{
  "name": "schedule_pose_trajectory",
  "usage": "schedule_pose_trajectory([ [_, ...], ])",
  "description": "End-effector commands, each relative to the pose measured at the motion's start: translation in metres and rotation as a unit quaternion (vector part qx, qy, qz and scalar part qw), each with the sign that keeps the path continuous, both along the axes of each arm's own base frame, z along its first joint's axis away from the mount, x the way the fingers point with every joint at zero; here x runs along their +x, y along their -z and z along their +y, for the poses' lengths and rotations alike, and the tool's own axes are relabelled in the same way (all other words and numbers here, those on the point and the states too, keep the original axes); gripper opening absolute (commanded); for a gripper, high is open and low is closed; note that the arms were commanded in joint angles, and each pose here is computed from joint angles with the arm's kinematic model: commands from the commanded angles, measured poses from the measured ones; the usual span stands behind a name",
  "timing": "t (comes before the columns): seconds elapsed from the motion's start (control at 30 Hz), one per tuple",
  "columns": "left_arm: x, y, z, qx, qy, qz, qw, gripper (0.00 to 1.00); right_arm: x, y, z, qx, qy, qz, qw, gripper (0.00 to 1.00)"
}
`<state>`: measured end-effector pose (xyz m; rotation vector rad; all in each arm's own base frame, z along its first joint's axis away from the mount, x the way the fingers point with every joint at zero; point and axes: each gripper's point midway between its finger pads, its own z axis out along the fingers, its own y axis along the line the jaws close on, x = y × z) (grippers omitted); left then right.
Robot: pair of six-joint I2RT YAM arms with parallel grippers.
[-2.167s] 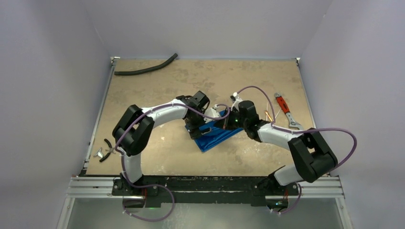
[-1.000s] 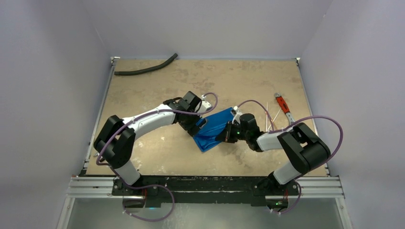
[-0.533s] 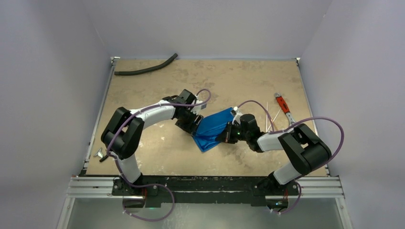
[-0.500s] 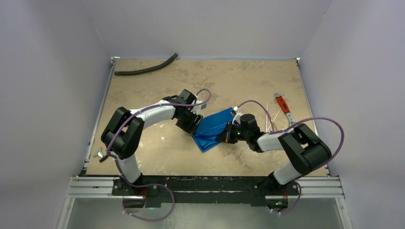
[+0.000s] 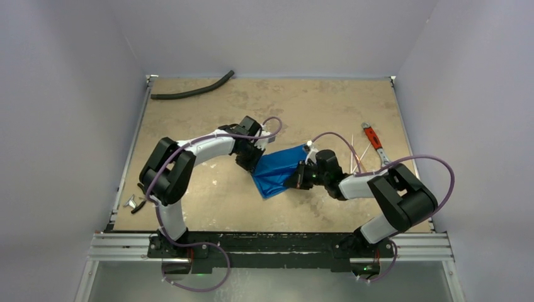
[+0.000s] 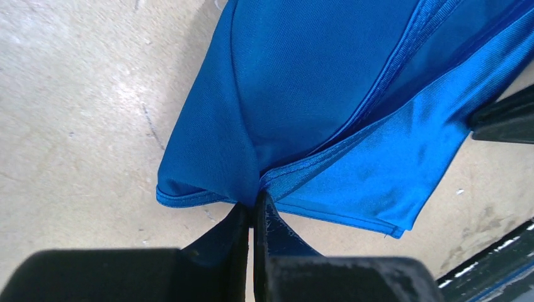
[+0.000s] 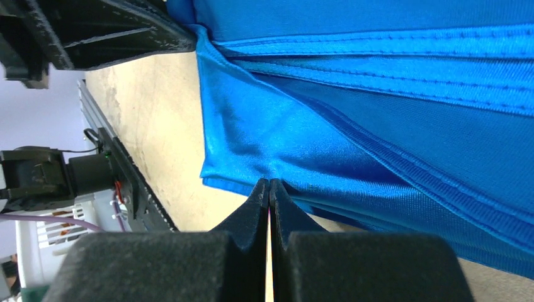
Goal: Fold the napkin into a case and place the utensils inside
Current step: Smooth out the 2/3-rectangle-folded napkin at the center of the board.
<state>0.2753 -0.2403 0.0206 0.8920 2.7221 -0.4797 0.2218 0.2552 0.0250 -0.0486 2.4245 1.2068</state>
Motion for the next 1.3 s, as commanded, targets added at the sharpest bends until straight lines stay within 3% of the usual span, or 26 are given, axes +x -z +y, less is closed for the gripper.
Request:
schedule_pose_trajectory([
  [0.0, 0.021, -0.007, 0.012, 0.035, 0.031, -0.057, 0.997, 0.0, 0.009, -0.034, 0.015, 0.032, -0.025, -0.031, 0.999, 0.0],
  [0.23, 0.01, -0.011, 0.015, 0.083, 0.094, -0.106, 0.986, 0.0, 0.019, -0.063, 0.025, 0.06, -0.035, -0.041, 0.997, 0.0],
  [0.7, 0.01, -0.039, 0.029, 0.111, 0.136, -0.172, 0.969, 0.0, 0.072, -0.045, 0.018, 0.031, 0.005, -0.051, 0.998, 0.0],
  [0.93, 0.005, -0.033, 0.031, 0.11, 0.139, -0.167, 0.97, 0.0, 0.055, -0.064, 0.006, 0.023, -0.018, -0.089, 0.996, 0.0],
  [1.27, 0.001, -0.031, 0.027, 0.098, 0.154, -0.161, 0.97, 0.0, 0.036, -0.006, -0.03, -0.044, 0.065, -0.042, 0.996, 0.0],
])
